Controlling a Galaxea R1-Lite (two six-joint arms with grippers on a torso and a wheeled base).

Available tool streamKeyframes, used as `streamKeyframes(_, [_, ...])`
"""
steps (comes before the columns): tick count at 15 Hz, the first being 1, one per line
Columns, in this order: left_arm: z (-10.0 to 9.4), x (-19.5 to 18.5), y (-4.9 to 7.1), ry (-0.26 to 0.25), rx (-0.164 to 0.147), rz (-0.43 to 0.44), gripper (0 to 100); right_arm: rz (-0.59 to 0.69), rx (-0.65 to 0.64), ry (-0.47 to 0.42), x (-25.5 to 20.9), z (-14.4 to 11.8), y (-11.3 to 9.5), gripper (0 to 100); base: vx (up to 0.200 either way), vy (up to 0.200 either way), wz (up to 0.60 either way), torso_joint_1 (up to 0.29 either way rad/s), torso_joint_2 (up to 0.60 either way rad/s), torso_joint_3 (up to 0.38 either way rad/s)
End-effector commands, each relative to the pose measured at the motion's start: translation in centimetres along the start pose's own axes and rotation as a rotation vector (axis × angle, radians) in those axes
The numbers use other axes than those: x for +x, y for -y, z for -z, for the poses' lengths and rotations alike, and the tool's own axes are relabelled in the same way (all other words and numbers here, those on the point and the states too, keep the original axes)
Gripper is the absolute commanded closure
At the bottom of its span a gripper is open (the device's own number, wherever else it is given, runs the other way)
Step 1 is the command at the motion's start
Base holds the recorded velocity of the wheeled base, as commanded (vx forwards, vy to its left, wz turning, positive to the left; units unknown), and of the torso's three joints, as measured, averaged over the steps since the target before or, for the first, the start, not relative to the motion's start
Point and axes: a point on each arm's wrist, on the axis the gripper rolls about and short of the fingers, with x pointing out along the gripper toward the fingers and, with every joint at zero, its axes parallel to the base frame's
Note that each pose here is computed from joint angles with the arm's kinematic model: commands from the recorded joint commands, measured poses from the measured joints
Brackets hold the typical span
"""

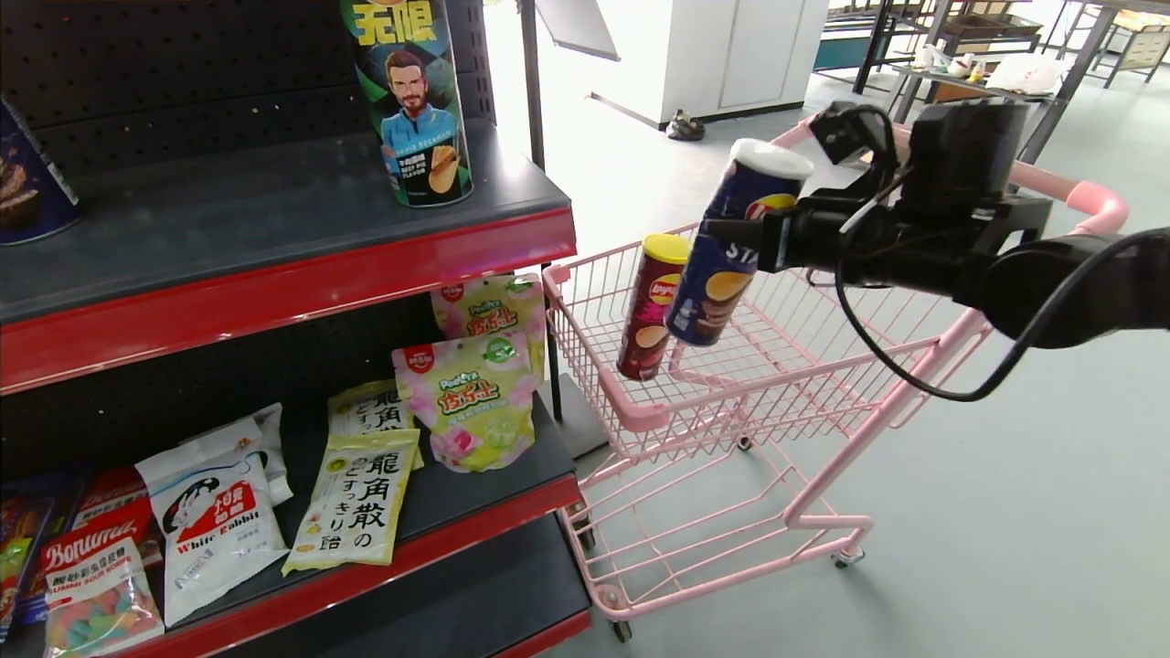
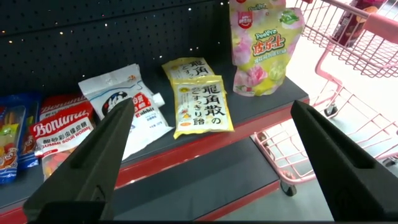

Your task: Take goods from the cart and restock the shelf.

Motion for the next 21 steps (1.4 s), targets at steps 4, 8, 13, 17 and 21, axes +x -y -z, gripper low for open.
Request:
streamKeyframes(4, [0.0,0.0,0.0,0.000,0.000,0.000,0,0.148,-0.045,0.052,-16.4,-3.8,-5.0,100,0.000,0.000,0.00,0.000,0.00,0.000])
streamKeyframes(8, [0.0,0.0,0.0,0.000,0.000,0.000,0,0.384,-0.015,-0.017,-27.3,4.2,-7.4,100,0.000,0.000,0.00,0.000,0.00,0.000])
streamKeyframes(13, [0.0,0.0,0.0,0.000,0.000,0.000,0,0.531,0.007,-0.070,-30.0,8.2,-7.6,100,0.000,0.000,0.00,0.000,0.00,0.000])
streamKeyframes(17, [0.0,0.0,0.0,0.000,0.000,0.000,0,0.522,0.017,-0.102,-29.6,8.2,-7.4,100,0.000,0.000,0.00,0.035,-0.19,-0.152])
streamKeyframes(21, [0.0,0.0,0.0,0.000,0.000,0.000,0,0.520,0.022,-0.120,-29.2,8.1,-7.1,100,0.000,0.000,0.00,0.105,-0.46,-0.351])
